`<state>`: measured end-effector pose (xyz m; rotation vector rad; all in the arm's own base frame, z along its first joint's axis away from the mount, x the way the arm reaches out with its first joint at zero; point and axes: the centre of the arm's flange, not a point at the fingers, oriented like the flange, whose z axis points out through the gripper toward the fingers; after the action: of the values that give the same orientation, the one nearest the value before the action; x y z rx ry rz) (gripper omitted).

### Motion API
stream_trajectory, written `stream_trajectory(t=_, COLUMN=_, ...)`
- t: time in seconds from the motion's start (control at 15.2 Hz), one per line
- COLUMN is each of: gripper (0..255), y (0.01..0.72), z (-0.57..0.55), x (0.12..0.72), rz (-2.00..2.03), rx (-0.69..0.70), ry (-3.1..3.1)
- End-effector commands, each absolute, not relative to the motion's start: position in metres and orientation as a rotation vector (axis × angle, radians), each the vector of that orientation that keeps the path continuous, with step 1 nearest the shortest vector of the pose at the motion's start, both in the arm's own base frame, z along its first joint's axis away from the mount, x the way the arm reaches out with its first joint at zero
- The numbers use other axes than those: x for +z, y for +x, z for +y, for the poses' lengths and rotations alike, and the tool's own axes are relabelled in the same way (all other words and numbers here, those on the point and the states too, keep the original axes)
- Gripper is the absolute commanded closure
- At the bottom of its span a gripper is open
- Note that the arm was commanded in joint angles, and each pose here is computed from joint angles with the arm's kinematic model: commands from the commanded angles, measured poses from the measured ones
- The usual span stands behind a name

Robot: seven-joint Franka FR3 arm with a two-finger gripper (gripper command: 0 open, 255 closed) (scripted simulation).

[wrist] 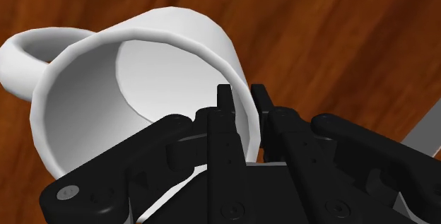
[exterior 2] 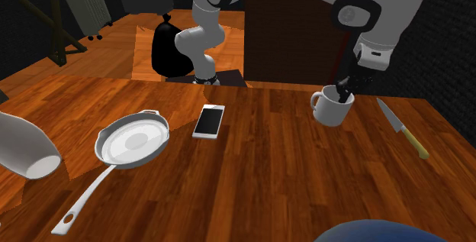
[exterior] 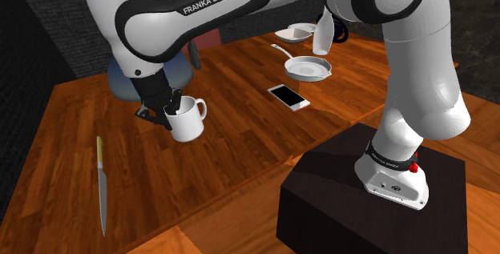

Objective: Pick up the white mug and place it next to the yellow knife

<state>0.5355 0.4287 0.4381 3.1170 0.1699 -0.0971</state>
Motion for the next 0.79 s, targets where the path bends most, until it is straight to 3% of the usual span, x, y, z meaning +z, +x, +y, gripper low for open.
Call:
stream_trajectory(t=0.0, gripper=255, y=0.536, z=0.429, x=0.428, rz=0.170, rx=-0.096, ry=3.118)
stream_trajectory(t=0.73, gripper=255, y=0.536, z=0.429, x=0.402, rz=0.170, rx=-0.096, ry=3.118)
